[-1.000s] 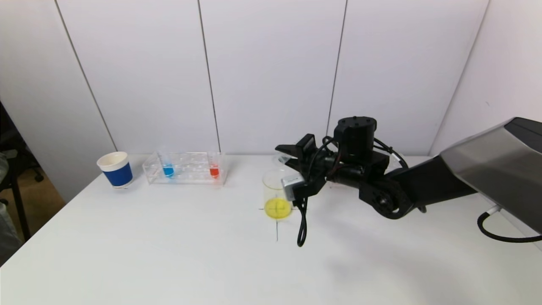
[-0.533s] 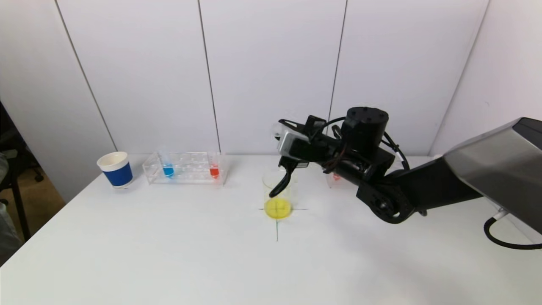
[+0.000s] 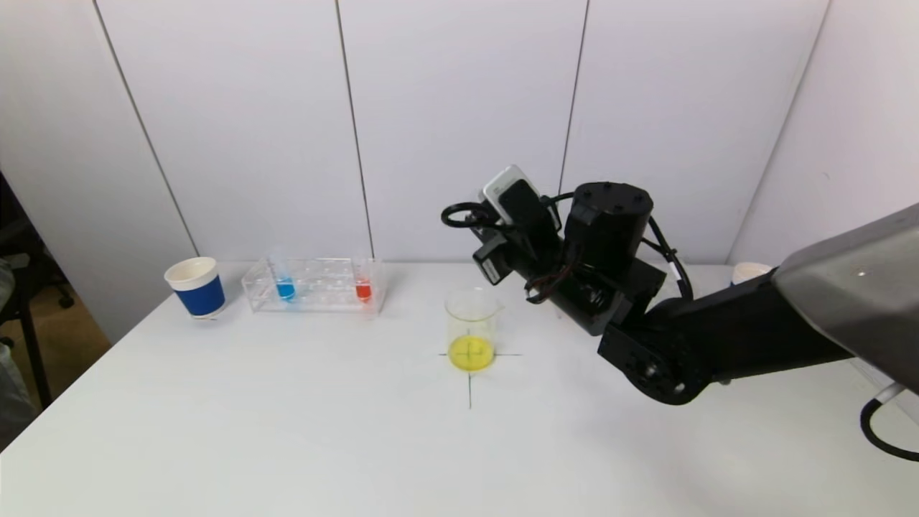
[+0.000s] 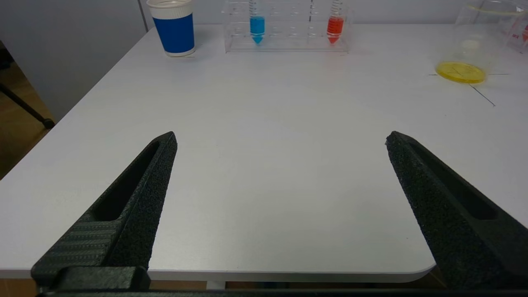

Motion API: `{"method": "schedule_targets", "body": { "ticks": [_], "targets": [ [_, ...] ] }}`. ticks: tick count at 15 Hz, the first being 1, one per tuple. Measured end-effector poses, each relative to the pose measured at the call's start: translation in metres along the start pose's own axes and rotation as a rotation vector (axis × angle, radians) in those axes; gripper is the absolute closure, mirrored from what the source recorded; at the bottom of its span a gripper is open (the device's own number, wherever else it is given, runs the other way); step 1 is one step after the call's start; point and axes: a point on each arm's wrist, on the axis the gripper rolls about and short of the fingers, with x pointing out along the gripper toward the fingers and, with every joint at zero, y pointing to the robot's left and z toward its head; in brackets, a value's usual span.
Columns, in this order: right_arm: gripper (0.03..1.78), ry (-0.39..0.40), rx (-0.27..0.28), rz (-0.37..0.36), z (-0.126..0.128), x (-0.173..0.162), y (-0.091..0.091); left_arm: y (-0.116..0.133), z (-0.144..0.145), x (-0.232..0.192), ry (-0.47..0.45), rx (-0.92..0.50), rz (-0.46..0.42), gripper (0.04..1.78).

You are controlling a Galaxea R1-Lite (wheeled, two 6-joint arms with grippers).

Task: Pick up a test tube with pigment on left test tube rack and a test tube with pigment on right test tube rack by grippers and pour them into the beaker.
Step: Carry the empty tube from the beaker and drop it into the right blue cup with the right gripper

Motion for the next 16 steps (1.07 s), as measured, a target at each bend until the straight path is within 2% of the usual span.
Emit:
{"method": "schedule_targets", "body": {
  "ticks": [4,6,8,12,16],
  "targets": [
    [1.32,0.061,0.171,-0.072,0.019,-0.009,-0.012,0.0,0.0,0.0,0.0,0.0,0.0,0.05],
    [1.32,0.115,0.246,-0.108,0.032,-0.017,-0.025,0.0,0.0,0.0,0.0,0.0,0.0,0.05],
    [1.32,0.152,0.315,-0.183,0.05,-0.023,-0.046,0.0,0.0,0.0,0.0,0.0,0.0,0.05],
    [1.32,0.146,0.349,-0.32,0.066,-0.04,-0.102,0.0,0.0,0.0,0.0,0.0,0.0,0.05],
    [1.32,0.192,0.349,-0.451,0.06,-0.062,-0.155,0.0,0.0,0.0,0.0,0.0,-0.001,0.05]
  ]
}}
